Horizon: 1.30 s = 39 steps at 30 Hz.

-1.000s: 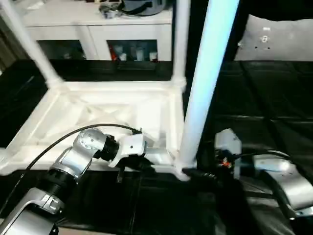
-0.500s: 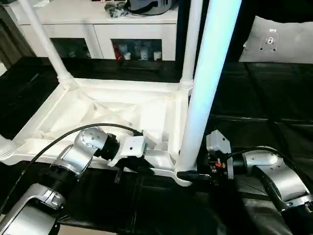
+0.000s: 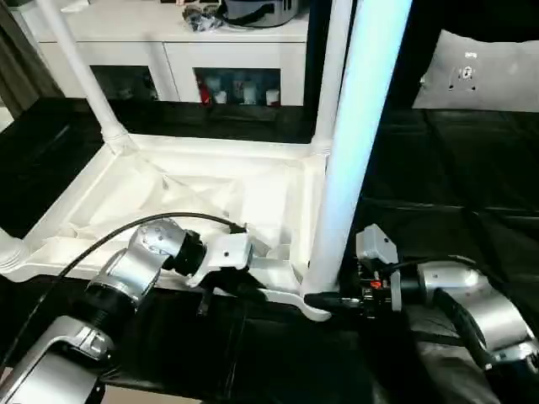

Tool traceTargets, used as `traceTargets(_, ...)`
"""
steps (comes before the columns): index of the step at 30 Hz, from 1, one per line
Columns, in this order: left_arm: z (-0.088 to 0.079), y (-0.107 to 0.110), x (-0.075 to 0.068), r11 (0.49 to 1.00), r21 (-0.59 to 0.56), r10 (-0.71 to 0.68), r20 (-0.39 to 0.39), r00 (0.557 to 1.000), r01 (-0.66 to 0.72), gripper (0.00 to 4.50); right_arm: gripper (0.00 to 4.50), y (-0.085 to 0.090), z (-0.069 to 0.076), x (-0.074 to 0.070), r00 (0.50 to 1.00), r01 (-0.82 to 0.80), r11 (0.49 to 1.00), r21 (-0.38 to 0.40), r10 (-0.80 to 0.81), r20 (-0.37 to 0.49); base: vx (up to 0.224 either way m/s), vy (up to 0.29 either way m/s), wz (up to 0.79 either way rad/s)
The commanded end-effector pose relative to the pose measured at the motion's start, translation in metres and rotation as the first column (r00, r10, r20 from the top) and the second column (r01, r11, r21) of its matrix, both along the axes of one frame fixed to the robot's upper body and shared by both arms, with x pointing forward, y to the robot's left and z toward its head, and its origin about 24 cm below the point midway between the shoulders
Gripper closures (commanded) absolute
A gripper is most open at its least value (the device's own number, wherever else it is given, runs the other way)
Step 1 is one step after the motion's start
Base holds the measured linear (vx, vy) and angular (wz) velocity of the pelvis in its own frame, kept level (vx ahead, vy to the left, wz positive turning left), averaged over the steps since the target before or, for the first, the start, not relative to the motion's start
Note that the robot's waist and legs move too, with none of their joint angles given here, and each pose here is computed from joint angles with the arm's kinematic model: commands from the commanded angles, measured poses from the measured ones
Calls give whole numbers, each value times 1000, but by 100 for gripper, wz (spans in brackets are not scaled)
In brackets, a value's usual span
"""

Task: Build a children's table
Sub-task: Rotate leg to tighten

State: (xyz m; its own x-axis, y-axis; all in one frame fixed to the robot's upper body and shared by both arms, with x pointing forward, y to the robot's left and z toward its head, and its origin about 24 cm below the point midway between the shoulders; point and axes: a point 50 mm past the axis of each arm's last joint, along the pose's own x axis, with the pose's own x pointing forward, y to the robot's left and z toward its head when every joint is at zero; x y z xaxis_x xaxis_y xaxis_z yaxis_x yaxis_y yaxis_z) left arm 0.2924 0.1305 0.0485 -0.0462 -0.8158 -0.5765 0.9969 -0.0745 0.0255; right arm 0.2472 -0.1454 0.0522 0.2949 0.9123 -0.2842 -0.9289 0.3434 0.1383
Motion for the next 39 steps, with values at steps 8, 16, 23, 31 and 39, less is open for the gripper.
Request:
traceTargets(8,9,-54,6,936,-169,316,13,949,-309,450,185,41,-23,7,921,381,924,36,-375,-103,0,0,0)
traceTargets(16,18,-90,14,802,-252,567,33,823,-542,450,185,57,-28,27,775,627,779,6,-623,-106,0,0,0)
traceTargets(23,23,-102,7,823,-246,541,65,838,-512,450,115,52,-28,36,696,716,698,-3,-714,-74,0,0,0)
traceTargets(31,14,-70,5,869,-188,480,88,873,-459,450,28,26,-15,33,696,716,691,100,-717,-27,0,0,0)
traceTargets(39,6,-30,3,952,-80,304,116,945,-297,450,4,-16,1,17,825,531,841,102,-541,166,0,0,0)
